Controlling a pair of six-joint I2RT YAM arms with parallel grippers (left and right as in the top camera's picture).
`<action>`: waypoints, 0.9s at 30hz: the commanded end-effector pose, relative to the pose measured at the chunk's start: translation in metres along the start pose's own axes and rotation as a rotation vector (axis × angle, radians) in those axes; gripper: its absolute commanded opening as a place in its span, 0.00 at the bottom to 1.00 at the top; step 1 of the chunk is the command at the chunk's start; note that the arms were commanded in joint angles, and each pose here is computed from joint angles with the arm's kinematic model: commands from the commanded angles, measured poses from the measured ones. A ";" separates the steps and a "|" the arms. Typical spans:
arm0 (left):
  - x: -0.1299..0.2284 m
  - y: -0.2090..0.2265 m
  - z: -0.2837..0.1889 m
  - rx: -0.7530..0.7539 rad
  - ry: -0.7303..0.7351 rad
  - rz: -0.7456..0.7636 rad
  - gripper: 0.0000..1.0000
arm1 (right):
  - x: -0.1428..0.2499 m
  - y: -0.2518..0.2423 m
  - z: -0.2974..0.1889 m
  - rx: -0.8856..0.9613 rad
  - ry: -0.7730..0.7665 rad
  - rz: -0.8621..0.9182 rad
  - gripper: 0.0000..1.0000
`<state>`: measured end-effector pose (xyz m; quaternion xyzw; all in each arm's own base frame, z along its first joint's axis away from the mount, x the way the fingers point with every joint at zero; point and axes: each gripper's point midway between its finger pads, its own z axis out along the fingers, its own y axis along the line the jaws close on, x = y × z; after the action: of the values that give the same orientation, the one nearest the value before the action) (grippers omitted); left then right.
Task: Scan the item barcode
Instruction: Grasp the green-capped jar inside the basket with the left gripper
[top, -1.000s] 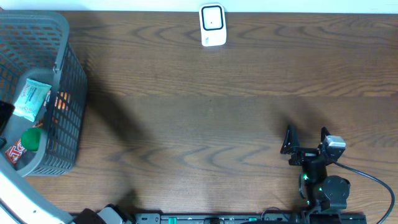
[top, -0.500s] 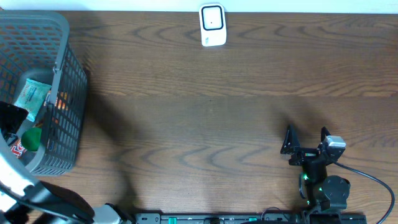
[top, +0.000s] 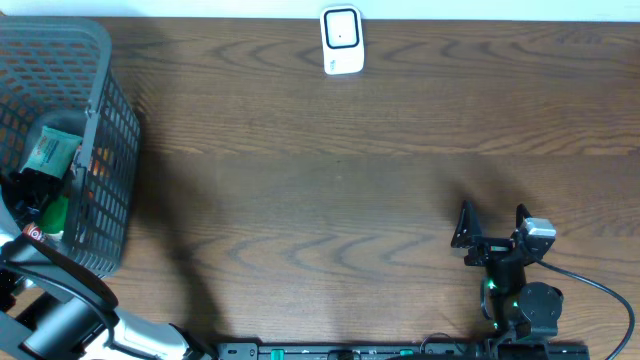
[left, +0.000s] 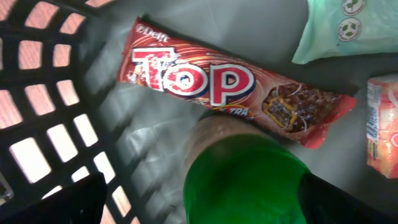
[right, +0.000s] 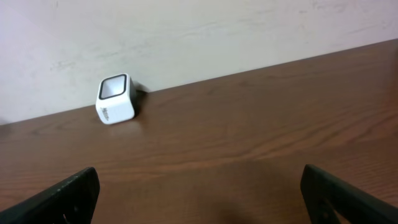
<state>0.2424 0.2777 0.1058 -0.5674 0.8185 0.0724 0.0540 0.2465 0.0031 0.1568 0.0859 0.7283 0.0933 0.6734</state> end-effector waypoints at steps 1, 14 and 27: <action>0.013 0.002 0.027 -0.026 0.097 0.012 0.98 | 0.001 0.003 0.000 -0.010 0.003 0.007 0.99; 0.020 0.002 0.029 -0.028 0.129 0.017 0.98 | 0.001 0.003 0.000 -0.011 0.003 0.007 0.99; 0.042 0.011 0.024 -0.067 0.220 -0.012 0.98 | 0.001 0.003 0.000 -0.011 0.003 0.007 0.99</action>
<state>0.2222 0.2518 0.0718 -0.5665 0.8217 0.0407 -0.0480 0.2465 0.0031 0.1568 0.0859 0.7283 0.0933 0.6734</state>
